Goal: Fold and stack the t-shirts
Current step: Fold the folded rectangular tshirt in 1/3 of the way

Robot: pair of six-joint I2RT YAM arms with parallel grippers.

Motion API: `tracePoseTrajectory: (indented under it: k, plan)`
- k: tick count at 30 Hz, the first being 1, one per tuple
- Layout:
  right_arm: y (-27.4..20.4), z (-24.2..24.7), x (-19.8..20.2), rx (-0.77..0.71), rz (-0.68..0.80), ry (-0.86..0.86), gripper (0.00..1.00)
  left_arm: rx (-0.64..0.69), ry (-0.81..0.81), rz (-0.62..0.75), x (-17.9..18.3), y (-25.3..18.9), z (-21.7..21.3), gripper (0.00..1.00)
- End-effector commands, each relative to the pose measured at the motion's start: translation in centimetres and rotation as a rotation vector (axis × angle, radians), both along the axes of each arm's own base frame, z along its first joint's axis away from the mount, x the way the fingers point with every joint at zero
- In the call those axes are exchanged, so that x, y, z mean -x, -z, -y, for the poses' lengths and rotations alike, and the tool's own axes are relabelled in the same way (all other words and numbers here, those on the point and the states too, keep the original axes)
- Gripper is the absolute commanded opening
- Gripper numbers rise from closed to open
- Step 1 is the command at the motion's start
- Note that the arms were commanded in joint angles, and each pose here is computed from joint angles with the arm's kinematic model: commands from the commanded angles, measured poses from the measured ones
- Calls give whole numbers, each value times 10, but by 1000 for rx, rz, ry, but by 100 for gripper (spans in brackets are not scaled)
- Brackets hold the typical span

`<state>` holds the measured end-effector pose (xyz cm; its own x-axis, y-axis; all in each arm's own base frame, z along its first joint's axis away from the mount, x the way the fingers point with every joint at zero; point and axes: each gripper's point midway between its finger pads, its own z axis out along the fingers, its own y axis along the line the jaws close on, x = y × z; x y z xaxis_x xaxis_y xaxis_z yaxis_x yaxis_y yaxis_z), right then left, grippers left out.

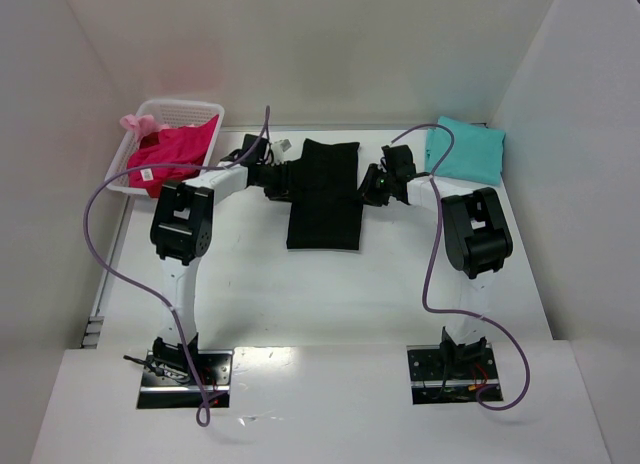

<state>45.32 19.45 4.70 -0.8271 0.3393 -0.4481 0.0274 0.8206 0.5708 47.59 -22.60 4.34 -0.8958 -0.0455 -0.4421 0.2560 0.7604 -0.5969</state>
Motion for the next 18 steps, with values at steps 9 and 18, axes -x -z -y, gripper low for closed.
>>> tracePoseTrajectory:
  k: [9, 18]
  plan:
    - [-12, -7, -8, -9, 46, -18, 31, -8, 7, 44, -12, 6, -1, 28]
    - [-9, -7, -6, -12, 33, -12, 31, -20, -60, 98, -30, -3, -4, 0]
